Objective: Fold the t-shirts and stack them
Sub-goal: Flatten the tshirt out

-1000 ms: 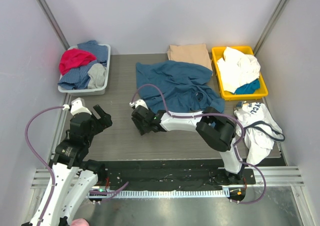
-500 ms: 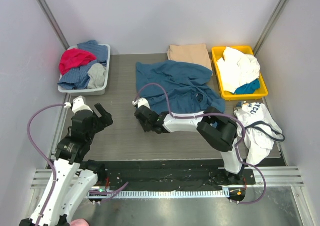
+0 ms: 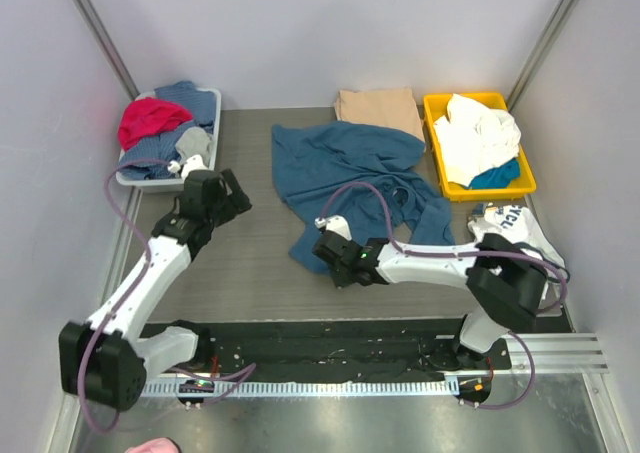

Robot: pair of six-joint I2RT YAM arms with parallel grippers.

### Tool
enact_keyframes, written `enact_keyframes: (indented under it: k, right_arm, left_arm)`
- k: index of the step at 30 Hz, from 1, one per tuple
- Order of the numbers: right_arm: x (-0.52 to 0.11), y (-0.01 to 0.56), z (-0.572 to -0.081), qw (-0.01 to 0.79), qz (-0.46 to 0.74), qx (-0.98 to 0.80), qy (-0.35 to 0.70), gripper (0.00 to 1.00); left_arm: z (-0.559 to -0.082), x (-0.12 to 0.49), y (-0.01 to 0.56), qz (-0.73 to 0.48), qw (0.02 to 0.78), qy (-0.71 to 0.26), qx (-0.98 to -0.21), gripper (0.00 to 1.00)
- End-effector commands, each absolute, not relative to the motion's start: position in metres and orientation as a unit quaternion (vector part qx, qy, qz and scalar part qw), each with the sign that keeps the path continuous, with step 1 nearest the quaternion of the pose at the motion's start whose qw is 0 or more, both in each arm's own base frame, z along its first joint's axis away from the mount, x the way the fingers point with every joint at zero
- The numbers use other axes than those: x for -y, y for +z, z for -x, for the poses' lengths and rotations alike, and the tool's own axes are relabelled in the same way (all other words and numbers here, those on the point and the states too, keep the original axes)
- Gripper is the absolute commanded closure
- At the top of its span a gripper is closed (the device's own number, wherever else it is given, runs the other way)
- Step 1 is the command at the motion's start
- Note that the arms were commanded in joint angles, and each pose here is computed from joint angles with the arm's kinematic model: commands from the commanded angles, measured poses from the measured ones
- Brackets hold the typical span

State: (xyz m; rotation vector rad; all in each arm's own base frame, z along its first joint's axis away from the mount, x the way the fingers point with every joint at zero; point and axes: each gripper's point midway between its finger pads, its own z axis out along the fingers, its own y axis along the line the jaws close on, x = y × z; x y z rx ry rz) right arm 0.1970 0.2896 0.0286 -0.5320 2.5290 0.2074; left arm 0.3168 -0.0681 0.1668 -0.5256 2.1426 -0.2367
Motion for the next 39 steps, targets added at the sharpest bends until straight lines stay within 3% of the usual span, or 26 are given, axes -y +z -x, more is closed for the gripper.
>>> enact_keyframes:
  k: [1,11,23,31,34,39]
  right_arm:
    - [-0.254,0.057,-0.171,0.261,0.161,-0.951,0.05,0.99]
    - [-0.204,0.122,-0.128,0.251,0.078,-0.962,0.068,0.99]
    - [-0.153,0.157,-0.1,0.245,0.003,-0.966,0.081,0.99]
    - [-0.154,0.157,-0.1,0.246,0.0,-0.966,0.083,0.99]
    - [-0.155,0.158,-0.101,0.249,-0.002,-0.965,0.088,0.99]
    - [-0.156,0.158,-0.101,0.249,-0.005,-0.964,0.093,0.99]
  left_arm:
    - [-0.378,0.088,0.198,0.209,0.501,-0.136,-0.829,0.13]
    - [-0.48,0.12,0.171,0.184,0.482,-0.13,-0.847,0.13]
    - [-0.538,0.133,0.12,0.155,0.449,-0.098,-0.874,0.14]
    - [-0.563,0.134,0.08,0.146,0.423,-0.062,-0.892,0.28]
    - [-0.566,0.133,0.069,0.146,0.412,-0.054,-0.898,0.4]
    - [-0.57,0.132,0.062,0.144,0.412,-0.047,-0.899,0.45]
